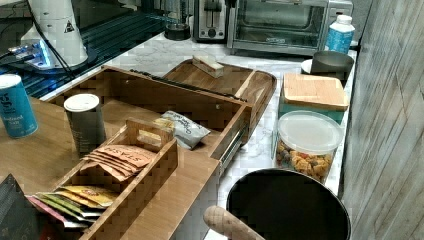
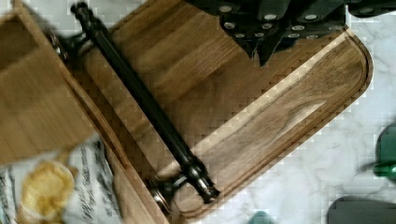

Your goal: Close the drawer.

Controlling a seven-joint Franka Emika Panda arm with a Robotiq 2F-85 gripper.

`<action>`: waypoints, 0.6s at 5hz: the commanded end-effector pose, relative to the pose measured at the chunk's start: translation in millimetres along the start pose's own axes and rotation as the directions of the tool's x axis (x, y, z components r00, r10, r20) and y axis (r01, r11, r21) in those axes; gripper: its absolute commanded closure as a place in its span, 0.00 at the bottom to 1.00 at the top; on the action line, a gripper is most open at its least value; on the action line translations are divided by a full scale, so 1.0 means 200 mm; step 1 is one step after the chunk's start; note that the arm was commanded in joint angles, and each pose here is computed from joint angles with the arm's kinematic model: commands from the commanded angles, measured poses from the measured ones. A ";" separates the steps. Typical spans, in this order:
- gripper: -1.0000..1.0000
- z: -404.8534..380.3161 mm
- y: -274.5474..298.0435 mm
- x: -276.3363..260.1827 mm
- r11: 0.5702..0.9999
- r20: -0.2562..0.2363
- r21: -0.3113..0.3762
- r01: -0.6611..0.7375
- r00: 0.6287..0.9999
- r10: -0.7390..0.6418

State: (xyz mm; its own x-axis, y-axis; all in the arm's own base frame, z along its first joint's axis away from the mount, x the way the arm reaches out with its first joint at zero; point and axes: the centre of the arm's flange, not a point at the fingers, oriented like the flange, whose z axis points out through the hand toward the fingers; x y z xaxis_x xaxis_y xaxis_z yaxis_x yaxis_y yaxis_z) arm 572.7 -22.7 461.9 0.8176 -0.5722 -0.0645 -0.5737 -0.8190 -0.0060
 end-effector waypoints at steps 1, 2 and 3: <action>1.00 0.27 -0.11 -0.14 0.901 -0.031 -0.042 0.431 0.901 -0.432; 1.00 0.44 -0.15 -0.23 0.856 -0.079 -0.081 0.510 0.853 -0.516; 1.00 0.58 -0.20 -0.32 0.824 -0.067 -0.126 0.553 0.824 -0.563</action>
State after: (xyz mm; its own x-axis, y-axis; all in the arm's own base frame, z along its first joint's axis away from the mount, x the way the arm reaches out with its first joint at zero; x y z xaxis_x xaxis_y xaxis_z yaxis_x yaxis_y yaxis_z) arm 561.7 7.9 380.4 0.9829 -0.1625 0.0863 -0.1646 -0.9862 0.0172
